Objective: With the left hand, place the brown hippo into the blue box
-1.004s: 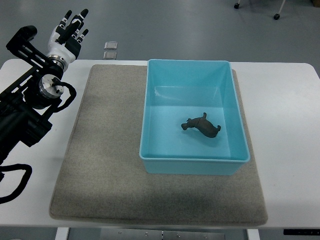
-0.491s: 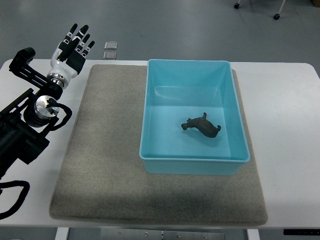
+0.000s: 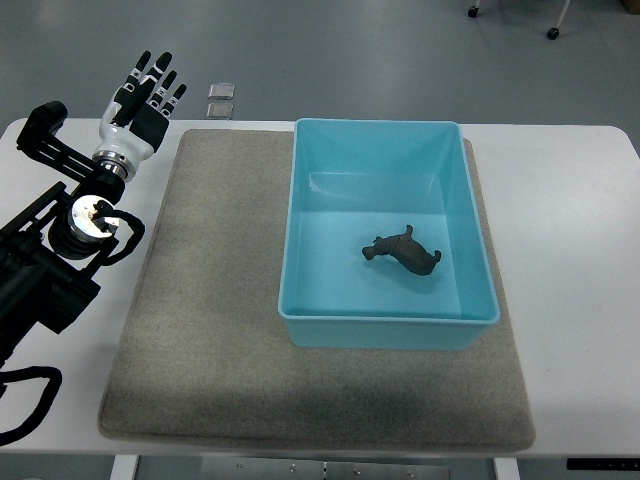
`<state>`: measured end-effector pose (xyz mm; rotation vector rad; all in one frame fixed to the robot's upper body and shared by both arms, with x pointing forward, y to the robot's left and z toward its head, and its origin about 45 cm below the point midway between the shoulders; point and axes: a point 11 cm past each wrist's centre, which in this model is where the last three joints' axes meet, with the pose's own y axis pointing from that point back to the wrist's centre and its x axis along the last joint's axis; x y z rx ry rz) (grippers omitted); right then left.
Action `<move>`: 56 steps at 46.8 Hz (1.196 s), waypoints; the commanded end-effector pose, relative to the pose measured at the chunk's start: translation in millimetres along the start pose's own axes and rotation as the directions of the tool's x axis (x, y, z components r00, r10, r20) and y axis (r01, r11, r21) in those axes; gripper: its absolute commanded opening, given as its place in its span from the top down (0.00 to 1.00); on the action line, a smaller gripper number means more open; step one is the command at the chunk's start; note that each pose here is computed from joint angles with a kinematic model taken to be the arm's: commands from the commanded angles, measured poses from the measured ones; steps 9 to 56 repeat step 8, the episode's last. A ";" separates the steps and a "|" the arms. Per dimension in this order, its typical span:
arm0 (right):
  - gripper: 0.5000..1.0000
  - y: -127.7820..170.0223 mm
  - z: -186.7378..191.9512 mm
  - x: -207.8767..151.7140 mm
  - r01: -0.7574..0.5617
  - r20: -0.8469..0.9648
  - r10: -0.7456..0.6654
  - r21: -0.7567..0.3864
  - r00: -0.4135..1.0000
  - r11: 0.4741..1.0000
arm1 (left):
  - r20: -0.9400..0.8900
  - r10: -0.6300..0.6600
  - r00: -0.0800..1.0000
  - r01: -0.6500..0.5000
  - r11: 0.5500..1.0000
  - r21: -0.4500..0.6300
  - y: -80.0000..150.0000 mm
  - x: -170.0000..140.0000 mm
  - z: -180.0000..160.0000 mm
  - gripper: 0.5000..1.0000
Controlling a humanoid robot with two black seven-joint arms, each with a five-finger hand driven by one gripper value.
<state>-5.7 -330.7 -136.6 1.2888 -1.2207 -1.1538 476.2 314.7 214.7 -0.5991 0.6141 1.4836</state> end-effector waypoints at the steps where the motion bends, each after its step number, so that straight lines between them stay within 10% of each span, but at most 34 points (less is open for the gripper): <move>1: 0.13 0.0 0.7 0.0 0.000 0.005 0.000 0.000 1.000 1.000 | -0.001 0.002 1.000 -0.002 1.000 -0.002 0.0 0.2 0.2 0.01; 56: 0.13 -0.1 0.7 -2.2 0.014 0.002 -0.014 0.000 1.000 1.000 | -0.002 0.001 1.000 -0.001 1.000 -0.001 0.0 -0.1 -0.5 0.01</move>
